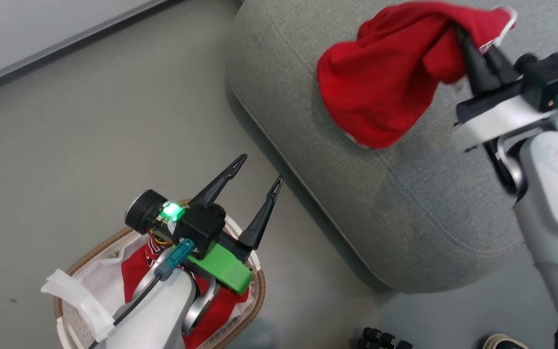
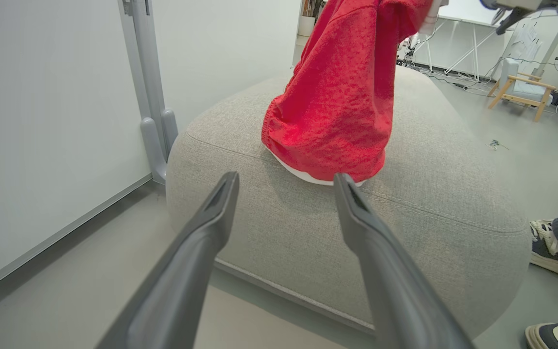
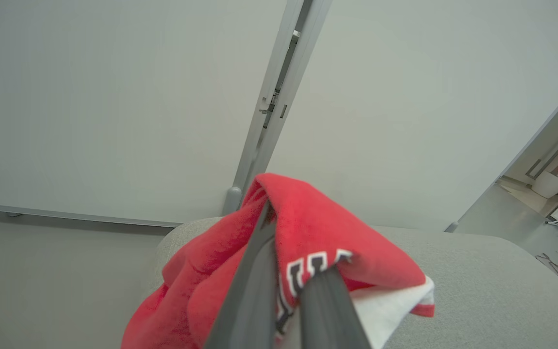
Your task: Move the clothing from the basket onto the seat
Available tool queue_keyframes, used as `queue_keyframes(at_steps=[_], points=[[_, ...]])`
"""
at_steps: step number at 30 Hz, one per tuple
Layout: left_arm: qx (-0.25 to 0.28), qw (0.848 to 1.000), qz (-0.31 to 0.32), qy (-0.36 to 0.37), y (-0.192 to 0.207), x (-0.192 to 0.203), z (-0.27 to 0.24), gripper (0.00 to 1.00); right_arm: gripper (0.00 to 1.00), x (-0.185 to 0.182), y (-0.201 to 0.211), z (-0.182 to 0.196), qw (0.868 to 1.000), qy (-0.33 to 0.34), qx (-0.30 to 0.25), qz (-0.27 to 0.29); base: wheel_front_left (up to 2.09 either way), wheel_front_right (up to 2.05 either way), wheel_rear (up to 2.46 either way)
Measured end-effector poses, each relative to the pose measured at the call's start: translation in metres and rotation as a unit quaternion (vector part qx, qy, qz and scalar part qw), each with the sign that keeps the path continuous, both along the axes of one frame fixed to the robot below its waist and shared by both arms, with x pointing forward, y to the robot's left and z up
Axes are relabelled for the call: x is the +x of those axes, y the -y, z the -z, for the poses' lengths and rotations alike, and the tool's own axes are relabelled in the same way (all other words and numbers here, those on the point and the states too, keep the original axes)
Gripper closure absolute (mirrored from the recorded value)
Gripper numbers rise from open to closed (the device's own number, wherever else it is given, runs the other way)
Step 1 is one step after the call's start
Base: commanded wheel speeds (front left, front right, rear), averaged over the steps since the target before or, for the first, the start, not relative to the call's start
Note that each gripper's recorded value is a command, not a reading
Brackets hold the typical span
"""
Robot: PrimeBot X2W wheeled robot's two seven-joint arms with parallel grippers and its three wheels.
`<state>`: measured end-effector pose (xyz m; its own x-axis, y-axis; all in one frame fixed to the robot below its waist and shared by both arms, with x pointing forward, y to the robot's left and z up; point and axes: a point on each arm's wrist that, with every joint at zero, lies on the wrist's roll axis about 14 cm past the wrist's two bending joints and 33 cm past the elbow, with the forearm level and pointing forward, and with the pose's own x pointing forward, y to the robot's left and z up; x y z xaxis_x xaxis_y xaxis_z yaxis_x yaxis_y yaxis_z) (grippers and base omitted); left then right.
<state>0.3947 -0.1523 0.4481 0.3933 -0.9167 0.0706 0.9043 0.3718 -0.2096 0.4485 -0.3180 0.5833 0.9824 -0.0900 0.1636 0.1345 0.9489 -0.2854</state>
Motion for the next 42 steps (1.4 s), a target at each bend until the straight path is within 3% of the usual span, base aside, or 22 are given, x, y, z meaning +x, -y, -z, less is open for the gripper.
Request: queue_keyframes(at_steps=[13,18,23,25,26,27,28,29,42], points=[[0.011,0.997,-0.064,-0.046,-0.041,0.042,0.05,0.0,1.0,0.091,0.059,-0.014,0.994,0.005,-0.086,0.062,0.0,0.0,0.0],[0.02,0.994,-0.09,-0.057,-0.059,0.053,0.066,0.0,1.0,0.112,0.07,0.005,0.993,-0.002,-0.082,0.087,0.0,0.0,0.0],[0.03,0.991,-0.107,-0.071,-0.073,0.057,0.082,0.0,0.99,0.116,0.071,0.067,0.991,-0.062,-0.059,0.105,0.0,0.0,0.0],[0.034,0.99,-0.113,-0.075,-0.077,0.058,0.086,0.0,0.83,0.108,0.075,0.094,0.988,-0.093,-0.051,0.116,0.0,0.0,0.0],[0.035,0.99,-0.116,-0.076,-0.079,0.059,0.087,0.0,0.68,0.102,0.079,0.105,0.986,-0.105,-0.044,0.125,0.0,0.0,0.0],[0.036,0.989,-0.118,-0.077,-0.08,0.059,0.088,0.0,0.5,0.095,0.083,0.116,0.983,-0.117,-0.039,0.134,0.0,0.0,0.0],[0.038,0.989,-0.12,-0.078,-0.081,0.059,0.089,0.0,0.16,0.09,0.085,0.122,0.981,-0.125,-0.033,0.141,0.0,0.0,0.0],[0.039,0.989,-0.121,-0.078,-0.082,0.06,0.089,0.0,0.0,0.083,0.088,0.129,0.979,-0.132,-0.025,0.15,0.0,0.0,0.0],[0.042,0.987,-0.135,-0.071,-0.083,0.051,0.065,0.0,0.0,-0.021,0.116,0.147,0.958,-0.16,0.029,0.236,0.0,0.0,0.0]])
